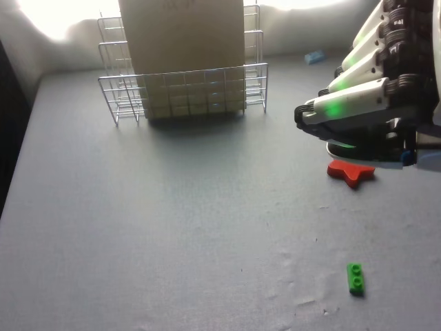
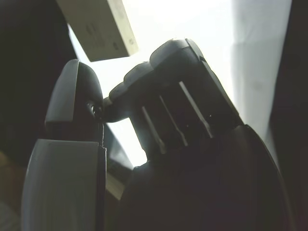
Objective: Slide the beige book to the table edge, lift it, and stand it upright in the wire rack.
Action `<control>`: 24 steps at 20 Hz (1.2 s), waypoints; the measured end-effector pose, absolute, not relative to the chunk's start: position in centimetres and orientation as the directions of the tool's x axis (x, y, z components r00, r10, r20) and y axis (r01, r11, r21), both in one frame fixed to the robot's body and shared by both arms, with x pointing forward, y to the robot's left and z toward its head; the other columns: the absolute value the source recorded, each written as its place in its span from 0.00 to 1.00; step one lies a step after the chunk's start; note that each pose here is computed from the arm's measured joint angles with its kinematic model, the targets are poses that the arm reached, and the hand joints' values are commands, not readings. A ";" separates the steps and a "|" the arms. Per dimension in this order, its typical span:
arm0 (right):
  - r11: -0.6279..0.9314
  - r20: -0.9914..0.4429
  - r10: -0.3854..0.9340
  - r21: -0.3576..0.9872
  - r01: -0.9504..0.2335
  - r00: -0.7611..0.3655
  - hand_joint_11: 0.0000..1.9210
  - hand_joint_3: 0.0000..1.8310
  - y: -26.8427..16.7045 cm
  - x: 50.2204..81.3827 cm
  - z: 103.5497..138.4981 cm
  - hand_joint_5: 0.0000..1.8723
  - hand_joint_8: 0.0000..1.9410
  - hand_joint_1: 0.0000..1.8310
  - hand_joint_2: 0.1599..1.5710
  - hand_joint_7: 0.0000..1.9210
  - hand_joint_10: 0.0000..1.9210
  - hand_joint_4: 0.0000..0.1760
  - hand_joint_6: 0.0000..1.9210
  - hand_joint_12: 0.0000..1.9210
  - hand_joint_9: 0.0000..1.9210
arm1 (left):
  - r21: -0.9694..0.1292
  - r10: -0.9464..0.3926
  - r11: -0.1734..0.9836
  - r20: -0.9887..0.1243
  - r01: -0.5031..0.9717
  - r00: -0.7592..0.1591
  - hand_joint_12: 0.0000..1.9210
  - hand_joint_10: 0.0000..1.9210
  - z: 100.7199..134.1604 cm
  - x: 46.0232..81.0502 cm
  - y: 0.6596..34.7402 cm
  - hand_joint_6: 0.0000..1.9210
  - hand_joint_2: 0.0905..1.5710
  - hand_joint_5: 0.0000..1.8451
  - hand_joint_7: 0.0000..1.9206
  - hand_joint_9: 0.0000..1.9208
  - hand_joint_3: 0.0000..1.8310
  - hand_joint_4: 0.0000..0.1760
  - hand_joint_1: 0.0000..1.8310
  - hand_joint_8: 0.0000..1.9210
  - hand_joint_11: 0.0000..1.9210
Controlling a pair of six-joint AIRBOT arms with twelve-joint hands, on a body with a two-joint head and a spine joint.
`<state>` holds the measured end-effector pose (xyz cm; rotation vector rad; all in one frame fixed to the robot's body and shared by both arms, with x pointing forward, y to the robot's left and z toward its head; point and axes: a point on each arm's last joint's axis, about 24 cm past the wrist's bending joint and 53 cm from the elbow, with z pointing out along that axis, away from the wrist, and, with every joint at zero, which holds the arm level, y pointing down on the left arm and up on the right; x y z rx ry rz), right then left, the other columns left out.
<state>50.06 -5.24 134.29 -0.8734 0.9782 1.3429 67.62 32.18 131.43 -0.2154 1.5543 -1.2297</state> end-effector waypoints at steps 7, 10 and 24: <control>0.054 -0.928 0.372 0.042 -0.998 -0.019 0.83 0.47 -5.2 50.1 134.5 0.63 1.00 0.76 0.48 0.72 1.00 0.00 1.00 1.00 0.78 | -0.588 -0.375 0.455 -0.808 0.669 -0.455 1.00 1.00 130.9 62.6 31.0 1.00 0.74 0.68 0.64 0.64 0.00 0.00 0.76 1.00 0.69; 0.053 -0.928 0.372 0.043 -0.998 -0.021 0.84 0.47 -5.2 50.1 134.5 0.61 1.00 0.76 0.46 0.72 1.00 0.00 1.00 1.00 0.78 | -0.533 -0.358 0.413 -0.840 0.738 -0.407 1.00 1.00 132.2 61.6 30.5 1.00 0.74 0.66 0.62 0.64 0.00 0.00 0.76 1.00 0.69; 0.054 -0.928 0.371 0.045 -0.998 -0.022 0.82 0.57 -5.2 50.2 134.5 0.57 1.00 0.70 0.42 0.71 1.00 0.00 1.00 1.00 0.77 | -0.524 -0.360 0.398 -0.844 0.753 -0.396 1.00 1.00 132.7 61.2 30.2 1.00 0.75 0.64 0.60 0.59 0.00 0.00 0.74 1.00 0.63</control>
